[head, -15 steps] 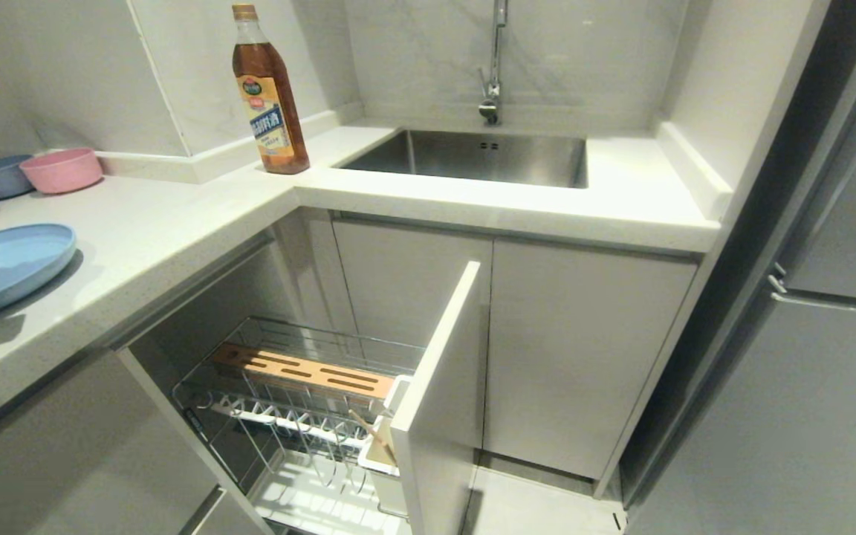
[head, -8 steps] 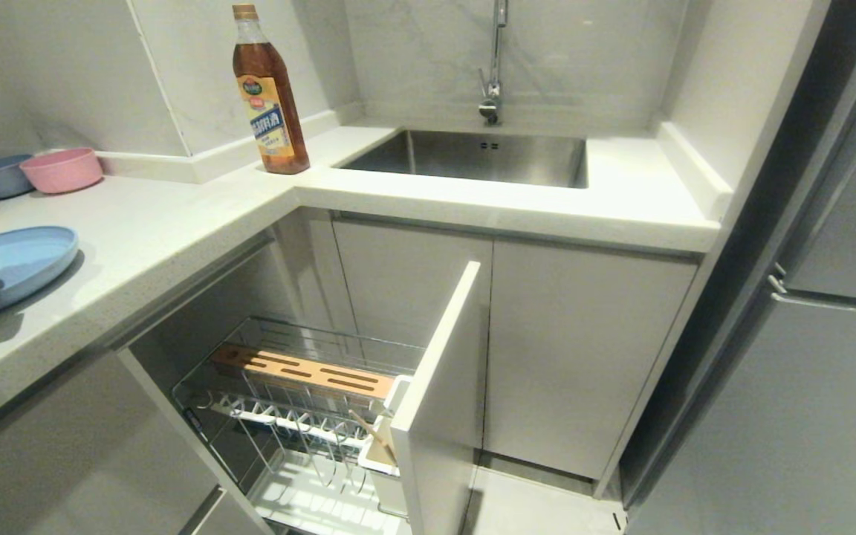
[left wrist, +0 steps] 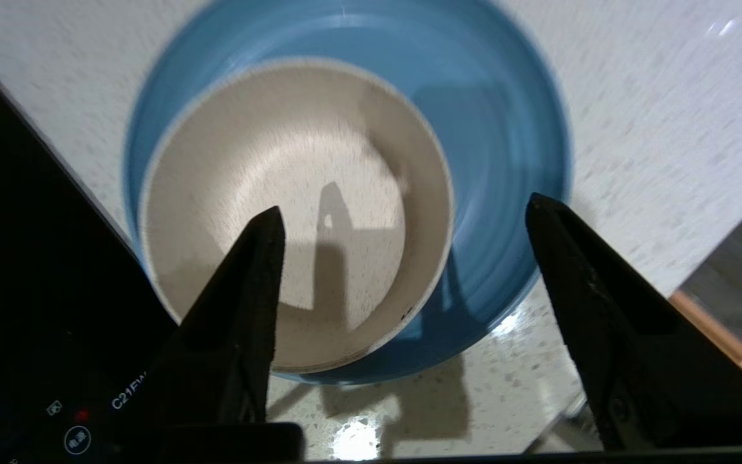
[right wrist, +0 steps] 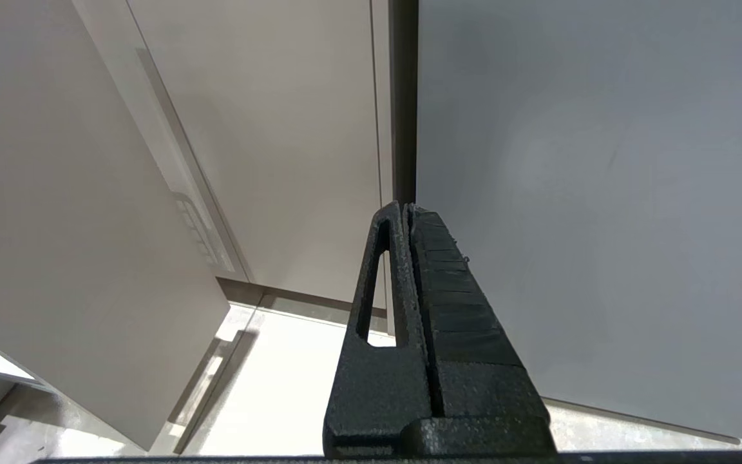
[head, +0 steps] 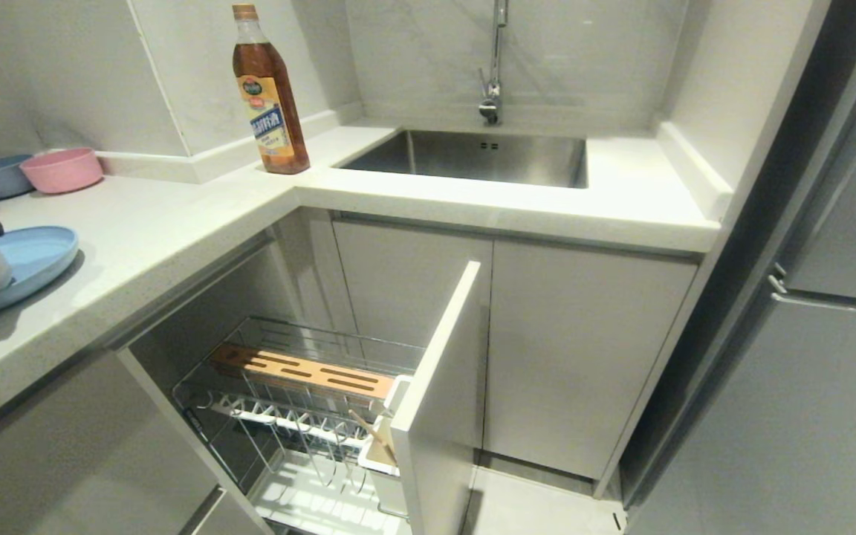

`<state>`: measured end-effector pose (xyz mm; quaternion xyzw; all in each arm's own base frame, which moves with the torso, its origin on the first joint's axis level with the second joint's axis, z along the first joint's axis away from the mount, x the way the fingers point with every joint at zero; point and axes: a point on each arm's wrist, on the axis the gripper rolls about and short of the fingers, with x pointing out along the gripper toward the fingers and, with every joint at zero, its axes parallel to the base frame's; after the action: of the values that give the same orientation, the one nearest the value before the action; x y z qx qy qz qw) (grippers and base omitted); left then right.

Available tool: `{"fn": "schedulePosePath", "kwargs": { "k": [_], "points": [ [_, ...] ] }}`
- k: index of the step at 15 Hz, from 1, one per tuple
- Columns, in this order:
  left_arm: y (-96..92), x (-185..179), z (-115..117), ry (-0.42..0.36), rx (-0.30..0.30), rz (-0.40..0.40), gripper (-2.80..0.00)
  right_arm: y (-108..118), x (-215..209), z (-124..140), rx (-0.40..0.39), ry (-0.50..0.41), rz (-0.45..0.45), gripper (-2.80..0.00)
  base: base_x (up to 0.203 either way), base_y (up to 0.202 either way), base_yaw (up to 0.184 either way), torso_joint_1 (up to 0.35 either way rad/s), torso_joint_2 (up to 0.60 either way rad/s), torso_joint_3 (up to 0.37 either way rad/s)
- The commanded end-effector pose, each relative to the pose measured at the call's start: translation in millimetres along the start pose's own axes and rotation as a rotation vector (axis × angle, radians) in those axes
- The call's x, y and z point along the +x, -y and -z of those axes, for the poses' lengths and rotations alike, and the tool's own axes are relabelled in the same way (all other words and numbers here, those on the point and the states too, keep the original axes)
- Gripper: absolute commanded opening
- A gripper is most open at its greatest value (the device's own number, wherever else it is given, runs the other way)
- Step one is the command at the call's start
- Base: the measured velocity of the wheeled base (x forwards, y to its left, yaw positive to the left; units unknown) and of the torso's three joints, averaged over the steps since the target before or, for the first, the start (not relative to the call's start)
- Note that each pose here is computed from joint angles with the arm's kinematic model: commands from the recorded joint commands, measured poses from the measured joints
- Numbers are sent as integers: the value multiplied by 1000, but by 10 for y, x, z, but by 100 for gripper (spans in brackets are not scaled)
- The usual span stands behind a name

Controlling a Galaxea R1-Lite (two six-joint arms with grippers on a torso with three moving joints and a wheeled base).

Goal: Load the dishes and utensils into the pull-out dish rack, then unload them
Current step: Take the spoon out of the cupboard

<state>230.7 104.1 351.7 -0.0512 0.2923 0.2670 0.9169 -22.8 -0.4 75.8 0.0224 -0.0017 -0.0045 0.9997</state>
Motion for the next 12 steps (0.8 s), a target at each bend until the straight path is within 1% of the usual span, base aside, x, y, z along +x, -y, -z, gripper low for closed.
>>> {"fn": "schedulePosePath", "kwargs": {
  "k": [1,2,3,4,5,6,7,8,9,10,11,12],
  "points": [
    [-28,-206,-37,72,-24,2,0,0,0,0,0,0,0,-280,0,0,0,0,0,0],
    [-54,-395,-70,153,-53,7,0,0,0,0,1,0,0,-280,0,0,0,0,0,0],
    [-79,-618,-105,257,-85,18,-280,0,0,0,1,0,0,-280,0,0,0,0,0,0],
    [-94,-814,-137,357,-125,36,-280,0,0,0,0,0,0,-280,0,0,0,0,0,0],
    [-108,-1044,-154,462,-199,70,-280,0,0,0,1,0,0,-280,0,0,0,0,0,0],
    [-113,-1251,-140,544,-264,116,-280,0,0,0,0,0,0,-280,0,0,0,0,0,0],
    [-87,-1383,-107,589,-313,175,-280,0,0,0,0,0,0,-280,0,0,0,0,0,0],
    [-32,-1477,-61,610,-353,252,-280,0,0,0,0,0,0,-280,0,0,0,0,0,0],
    [33,-1511,4,603,-371,323,-280,0,0,0,1,0,0,-280,0,0,0,0,0,0],
    [114,-1513,66,580,-360,393,-280,0,0,0,0,0,0,-280,0,0,0,0,0,0],
    [203,-1542,106,561,-336,470,-280,0,0,0,0,0,0,-280,0,0,0,0,0,0],
    [314,-1535,162,526,-298,542,-280,0,0,0,1,0,0,-280,0,0,0,0,0,0]
  ]
}}
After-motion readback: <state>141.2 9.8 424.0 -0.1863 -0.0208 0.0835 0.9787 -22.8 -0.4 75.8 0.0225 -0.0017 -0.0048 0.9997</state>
